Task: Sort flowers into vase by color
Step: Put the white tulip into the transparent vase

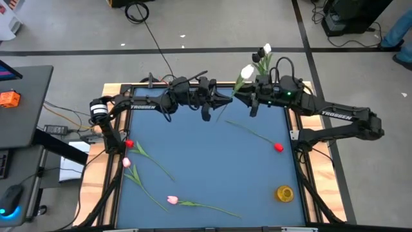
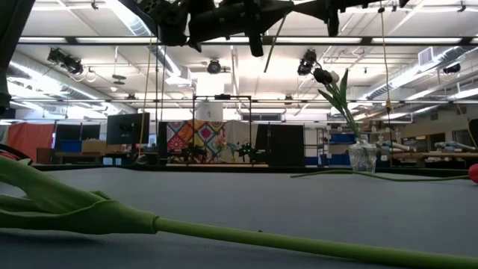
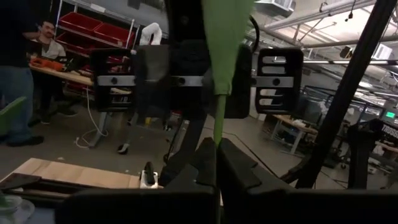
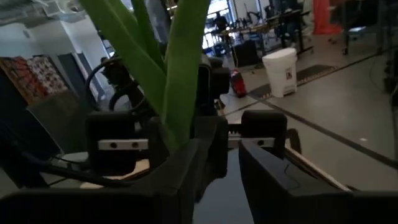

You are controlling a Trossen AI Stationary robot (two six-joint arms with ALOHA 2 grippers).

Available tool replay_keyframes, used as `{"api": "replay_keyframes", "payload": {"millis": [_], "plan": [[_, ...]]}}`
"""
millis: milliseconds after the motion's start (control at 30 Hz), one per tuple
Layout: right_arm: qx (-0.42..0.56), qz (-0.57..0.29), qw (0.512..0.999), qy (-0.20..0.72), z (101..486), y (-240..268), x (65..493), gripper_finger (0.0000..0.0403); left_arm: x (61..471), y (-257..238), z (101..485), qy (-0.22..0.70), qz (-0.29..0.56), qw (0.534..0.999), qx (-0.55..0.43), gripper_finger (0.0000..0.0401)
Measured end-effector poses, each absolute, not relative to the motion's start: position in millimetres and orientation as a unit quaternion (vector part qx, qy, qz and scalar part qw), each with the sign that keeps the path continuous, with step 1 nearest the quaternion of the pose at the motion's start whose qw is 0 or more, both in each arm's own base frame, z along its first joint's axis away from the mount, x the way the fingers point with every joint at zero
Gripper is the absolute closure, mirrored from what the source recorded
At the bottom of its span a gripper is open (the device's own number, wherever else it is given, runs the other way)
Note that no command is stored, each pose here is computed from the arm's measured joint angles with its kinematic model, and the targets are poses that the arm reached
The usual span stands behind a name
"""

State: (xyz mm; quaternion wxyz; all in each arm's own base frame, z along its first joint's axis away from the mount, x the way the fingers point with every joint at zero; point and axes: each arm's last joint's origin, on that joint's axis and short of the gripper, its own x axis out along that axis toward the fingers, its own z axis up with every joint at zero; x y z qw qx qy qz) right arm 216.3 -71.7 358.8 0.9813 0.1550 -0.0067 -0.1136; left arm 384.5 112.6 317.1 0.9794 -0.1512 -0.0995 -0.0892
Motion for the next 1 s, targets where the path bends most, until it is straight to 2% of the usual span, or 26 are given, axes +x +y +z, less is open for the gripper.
{"api": "replay_keyframes", "payload": {"millis": [200,600,1000], "plan": [[0.144,-0.101,0.984,-0.01,364,-72,206,0.0279,383,117,320,-0.115,-0.071,0.977,-0.163,0.0397],[0.145,-0.085,0.985,-0.035,364,-76,218,0.0276,382,119,319,-0.114,-0.069,0.978,-0.162,0.0397],[0.15,-0.091,0.983,-0.049,366,-80,216,0.0297,386,109,315,-0.094,-0.076,0.981,-0.148,0.0397]]}}
